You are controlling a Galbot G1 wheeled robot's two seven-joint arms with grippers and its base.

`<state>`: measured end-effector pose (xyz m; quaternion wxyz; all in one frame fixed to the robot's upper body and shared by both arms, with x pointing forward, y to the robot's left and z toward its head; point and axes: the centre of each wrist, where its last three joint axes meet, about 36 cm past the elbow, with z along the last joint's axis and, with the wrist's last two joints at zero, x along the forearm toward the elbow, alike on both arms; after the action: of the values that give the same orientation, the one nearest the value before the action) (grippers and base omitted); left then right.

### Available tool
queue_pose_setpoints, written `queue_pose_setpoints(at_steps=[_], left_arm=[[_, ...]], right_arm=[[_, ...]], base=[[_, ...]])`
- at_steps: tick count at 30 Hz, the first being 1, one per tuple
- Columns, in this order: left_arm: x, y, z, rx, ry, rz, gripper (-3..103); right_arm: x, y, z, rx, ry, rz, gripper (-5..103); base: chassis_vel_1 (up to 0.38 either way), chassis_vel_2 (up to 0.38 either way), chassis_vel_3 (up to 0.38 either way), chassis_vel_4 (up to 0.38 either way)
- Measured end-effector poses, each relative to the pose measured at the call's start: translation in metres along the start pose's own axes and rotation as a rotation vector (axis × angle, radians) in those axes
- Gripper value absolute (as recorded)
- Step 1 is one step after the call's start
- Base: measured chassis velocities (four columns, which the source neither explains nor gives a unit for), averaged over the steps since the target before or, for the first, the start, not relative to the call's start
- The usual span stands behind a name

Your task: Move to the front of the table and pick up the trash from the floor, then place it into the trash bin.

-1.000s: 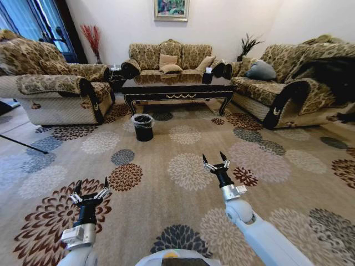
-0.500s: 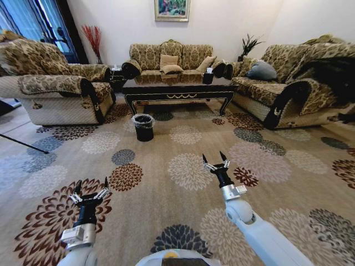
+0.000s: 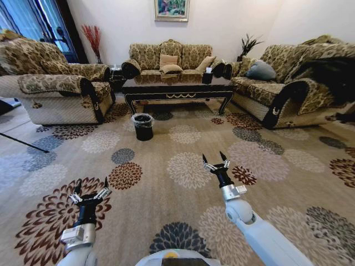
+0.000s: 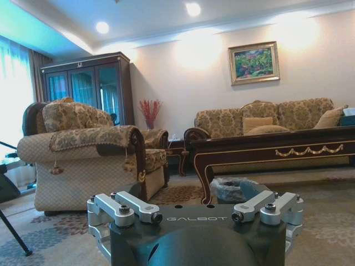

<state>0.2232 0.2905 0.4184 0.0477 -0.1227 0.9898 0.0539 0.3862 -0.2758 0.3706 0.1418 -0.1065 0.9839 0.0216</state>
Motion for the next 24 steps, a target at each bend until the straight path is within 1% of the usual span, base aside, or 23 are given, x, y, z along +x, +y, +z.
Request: queue_pose_setpoints(at_steps=[3,24], left_arm=[[0.0,0.0,0.0,0.0,0.0,0.0,100],[0.0,0.0,0.0,0.0,0.0,0.0,100]], right_arm=[[0.0,0.0,0.0,0.0,0.0,0.0,100],[0.0,0.0,0.0,0.0,0.0,0.0,100]], base=[[-0.012,-0.085,-0.021,0.046],[-0.001,0.005,0.003,-0.002]])
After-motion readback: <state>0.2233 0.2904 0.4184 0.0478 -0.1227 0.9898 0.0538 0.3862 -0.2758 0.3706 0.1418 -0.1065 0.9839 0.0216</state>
